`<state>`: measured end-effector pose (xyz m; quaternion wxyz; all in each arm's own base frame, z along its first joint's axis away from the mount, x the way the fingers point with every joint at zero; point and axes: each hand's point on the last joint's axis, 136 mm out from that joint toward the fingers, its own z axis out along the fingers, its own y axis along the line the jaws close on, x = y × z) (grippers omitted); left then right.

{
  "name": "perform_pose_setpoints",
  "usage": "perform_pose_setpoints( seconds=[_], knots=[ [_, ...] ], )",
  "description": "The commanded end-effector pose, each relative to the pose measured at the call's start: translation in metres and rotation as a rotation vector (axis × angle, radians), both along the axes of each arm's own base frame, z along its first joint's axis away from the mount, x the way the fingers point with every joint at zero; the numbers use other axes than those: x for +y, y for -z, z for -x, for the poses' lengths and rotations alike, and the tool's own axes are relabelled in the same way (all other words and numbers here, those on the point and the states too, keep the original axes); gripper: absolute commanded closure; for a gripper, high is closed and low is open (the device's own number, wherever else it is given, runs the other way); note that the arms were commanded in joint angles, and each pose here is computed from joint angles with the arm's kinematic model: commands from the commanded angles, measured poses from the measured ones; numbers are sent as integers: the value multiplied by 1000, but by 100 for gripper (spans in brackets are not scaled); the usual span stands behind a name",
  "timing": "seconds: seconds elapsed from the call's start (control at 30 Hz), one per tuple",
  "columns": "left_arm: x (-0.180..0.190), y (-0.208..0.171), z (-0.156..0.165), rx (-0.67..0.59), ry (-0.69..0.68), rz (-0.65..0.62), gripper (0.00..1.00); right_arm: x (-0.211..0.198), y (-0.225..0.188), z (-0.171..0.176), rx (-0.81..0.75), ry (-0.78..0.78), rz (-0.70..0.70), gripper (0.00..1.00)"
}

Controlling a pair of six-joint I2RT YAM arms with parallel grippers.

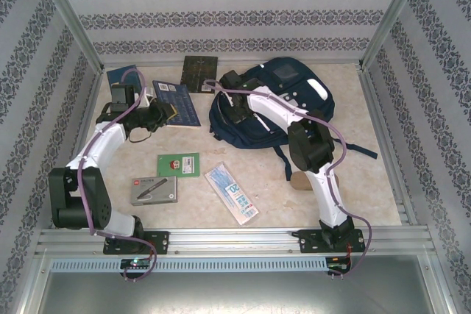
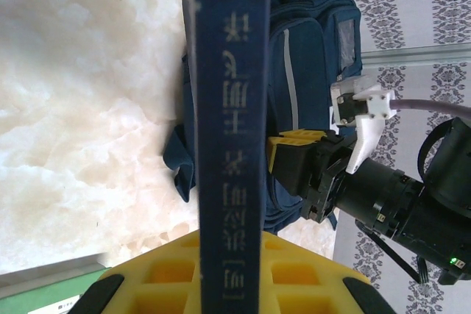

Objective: Pack the student bag
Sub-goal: Open the student bag at the top-center of the table.

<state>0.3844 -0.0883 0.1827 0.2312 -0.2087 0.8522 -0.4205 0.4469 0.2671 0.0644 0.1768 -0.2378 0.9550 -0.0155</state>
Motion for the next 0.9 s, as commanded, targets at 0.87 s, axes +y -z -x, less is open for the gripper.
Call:
perform_pose_setpoints(
  seconds=[0.87],
  knots=[
    [-149,-18,-71,-249,-52,122,100,-27,-246,-33,-85,253,-739,100]
  ],
)
